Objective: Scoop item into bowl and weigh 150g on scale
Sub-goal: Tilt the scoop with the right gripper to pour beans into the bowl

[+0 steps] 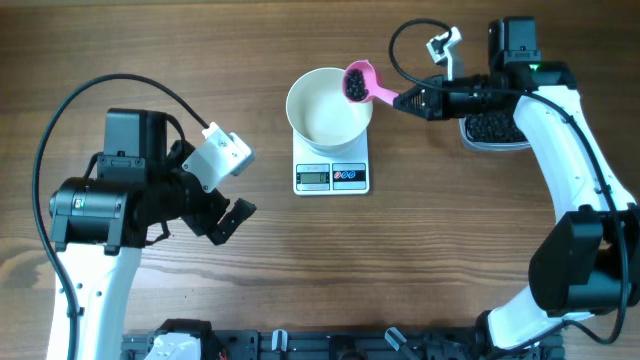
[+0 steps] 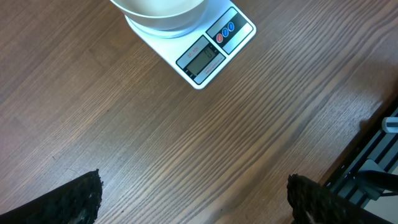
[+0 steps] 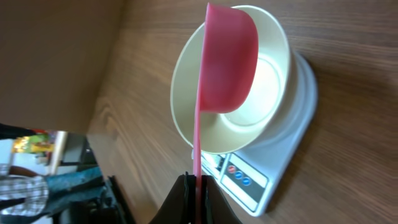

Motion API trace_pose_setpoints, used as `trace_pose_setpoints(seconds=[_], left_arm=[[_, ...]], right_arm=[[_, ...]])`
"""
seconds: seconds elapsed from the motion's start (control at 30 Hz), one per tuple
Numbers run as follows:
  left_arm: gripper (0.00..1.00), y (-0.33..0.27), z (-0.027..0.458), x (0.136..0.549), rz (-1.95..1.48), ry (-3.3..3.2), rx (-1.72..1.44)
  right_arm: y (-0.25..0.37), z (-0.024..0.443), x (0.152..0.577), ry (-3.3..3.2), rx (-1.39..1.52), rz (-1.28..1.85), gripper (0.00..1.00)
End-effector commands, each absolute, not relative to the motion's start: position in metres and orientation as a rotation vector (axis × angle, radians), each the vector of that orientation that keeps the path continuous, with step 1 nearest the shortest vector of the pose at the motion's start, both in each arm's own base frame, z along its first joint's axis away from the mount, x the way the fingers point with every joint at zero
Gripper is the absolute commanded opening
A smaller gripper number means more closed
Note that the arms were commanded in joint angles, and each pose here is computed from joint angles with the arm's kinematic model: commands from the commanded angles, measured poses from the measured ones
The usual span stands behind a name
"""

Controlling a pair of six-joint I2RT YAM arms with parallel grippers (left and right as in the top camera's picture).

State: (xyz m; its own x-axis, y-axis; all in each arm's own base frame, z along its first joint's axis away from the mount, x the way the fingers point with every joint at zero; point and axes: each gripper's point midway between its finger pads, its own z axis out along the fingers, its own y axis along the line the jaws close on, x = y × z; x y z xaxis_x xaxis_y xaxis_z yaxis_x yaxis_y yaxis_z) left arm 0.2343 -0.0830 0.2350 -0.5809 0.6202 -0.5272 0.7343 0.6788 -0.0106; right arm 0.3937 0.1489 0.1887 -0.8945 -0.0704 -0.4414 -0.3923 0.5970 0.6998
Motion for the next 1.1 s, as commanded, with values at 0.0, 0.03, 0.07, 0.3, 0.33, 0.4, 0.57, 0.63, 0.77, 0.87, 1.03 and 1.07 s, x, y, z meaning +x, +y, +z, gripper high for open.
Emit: trace_pose_setpoints(seconds=[0.0, 0.03, 0.07, 0.3, 0.33, 0.4, 0.57, 0.63, 0.77, 0.87, 1.03, 1.07], left_arm=[[1.0, -0.085, 0.24, 0.233, -0.332, 2.382, 1.034], [1.0, -0.085, 0.24, 0.233, -0.332, 2.382, 1.034], [1.0, -0.085, 0.24, 0.233, -0.332, 2.382, 1.034], [1.0, -0.085, 0.24, 0.233, -0.332, 2.382, 1.034], [1.0, -0.085, 0.24, 0.233, -0.332, 2.382, 1.034], [1.0, -0.085, 0.24, 0.233, -0.332, 2.382, 1.034], [1.0, -0.085, 0.24, 0.233, -0.332, 2.382, 1.034], [1.0, -0.085, 0.24, 0.233, -0.332, 2.382, 1.034], [1.0, -0.085, 0.24, 0.233, -0.332, 2.382, 1.034], [1.0, -0.085, 0.24, 0.233, -0.332, 2.382, 1.034], [1.0, -0.085, 0.24, 0.233, -0.332, 2.382, 1.034], [1.0, -0.085, 0.24, 0.233, -0.332, 2.382, 1.034]], right_arm=[[0.148, 0.174, 0.395, 2.468, -0.434, 1.163, 0.04], [0.148, 0.174, 0.395, 2.468, -0.434, 1.163, 0.04], [0.148, 0.174, 0.395, 2.467, -0.438, 1.162, 0.04], [0.148, 0.174, 0.394, 2.447, -0.493, 1.144, 0.04], [0.148, 0.174, 0.394, 2.446, -0.495, 1.142, 0.04], [0.148, 0.174, 0.394, 2.437, -0.513, 1.135, 0.04], [0.146, 0.171, 0.395, 2.448, -0.521, 1.102, 0.05], [0.149, 0.171, 0.395, 2.446, -0.535, 1.101, 0.05], [0.154, 0.163, 0.393, 2.482, -0.565, 1.03, 0.04], [0.153, 0.155, 0.394, 2.522, -0.581, 0.936, 0.04], [0.155, 0.147, 0.396, 2.548, -0.61, 0.835, 0.05], [0.157, 0.147, 0.397, 2.546, -0.616, 0.826, 0.05]])
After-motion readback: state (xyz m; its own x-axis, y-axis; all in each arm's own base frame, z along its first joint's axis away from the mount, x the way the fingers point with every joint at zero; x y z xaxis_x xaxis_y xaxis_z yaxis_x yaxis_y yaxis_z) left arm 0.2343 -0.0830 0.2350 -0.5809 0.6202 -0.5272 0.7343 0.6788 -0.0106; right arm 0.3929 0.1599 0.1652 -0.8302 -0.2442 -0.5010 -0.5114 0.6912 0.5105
